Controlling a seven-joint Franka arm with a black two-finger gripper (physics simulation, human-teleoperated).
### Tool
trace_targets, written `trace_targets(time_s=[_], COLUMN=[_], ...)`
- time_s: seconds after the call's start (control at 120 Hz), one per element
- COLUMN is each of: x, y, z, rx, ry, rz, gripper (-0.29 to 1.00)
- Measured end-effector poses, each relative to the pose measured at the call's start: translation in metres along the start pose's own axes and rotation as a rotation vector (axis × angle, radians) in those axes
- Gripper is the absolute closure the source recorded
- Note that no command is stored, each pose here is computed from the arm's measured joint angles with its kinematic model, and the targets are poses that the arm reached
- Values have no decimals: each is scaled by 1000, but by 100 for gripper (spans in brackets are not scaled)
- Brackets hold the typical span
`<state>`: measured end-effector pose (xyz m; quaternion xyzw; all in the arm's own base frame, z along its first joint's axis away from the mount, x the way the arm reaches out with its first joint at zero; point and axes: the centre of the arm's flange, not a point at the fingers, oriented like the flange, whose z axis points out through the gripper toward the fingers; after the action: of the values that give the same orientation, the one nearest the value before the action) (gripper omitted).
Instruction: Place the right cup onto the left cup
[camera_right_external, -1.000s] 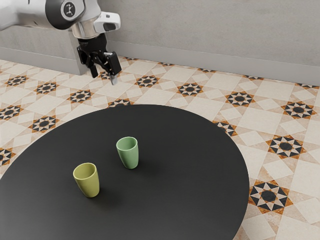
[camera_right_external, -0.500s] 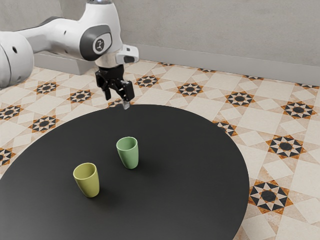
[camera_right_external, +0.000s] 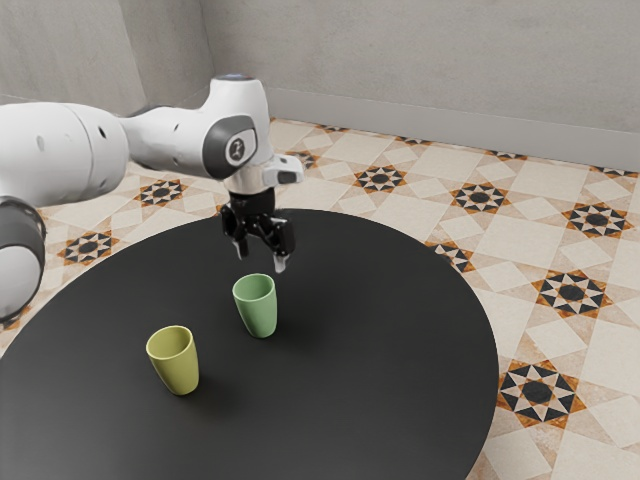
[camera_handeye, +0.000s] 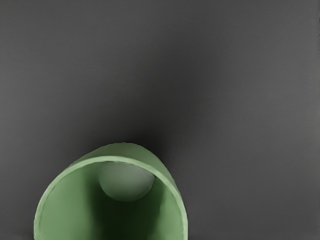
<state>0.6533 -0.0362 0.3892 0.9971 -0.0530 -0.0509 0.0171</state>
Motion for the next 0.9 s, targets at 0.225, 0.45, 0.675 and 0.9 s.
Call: trace_targets(time_s=[0.225, 0.45, 0.675, 0.9], x=[-9, 10, 12, 7], y=[-5, -6, -5, -7], z=[34, 52, 57, 71], rx=[-44, -25, -42, -45], ry=[30, 78, 105, 81], rz=[-64, -120, -187, -230], gripper=[3, 2, 2, 5])
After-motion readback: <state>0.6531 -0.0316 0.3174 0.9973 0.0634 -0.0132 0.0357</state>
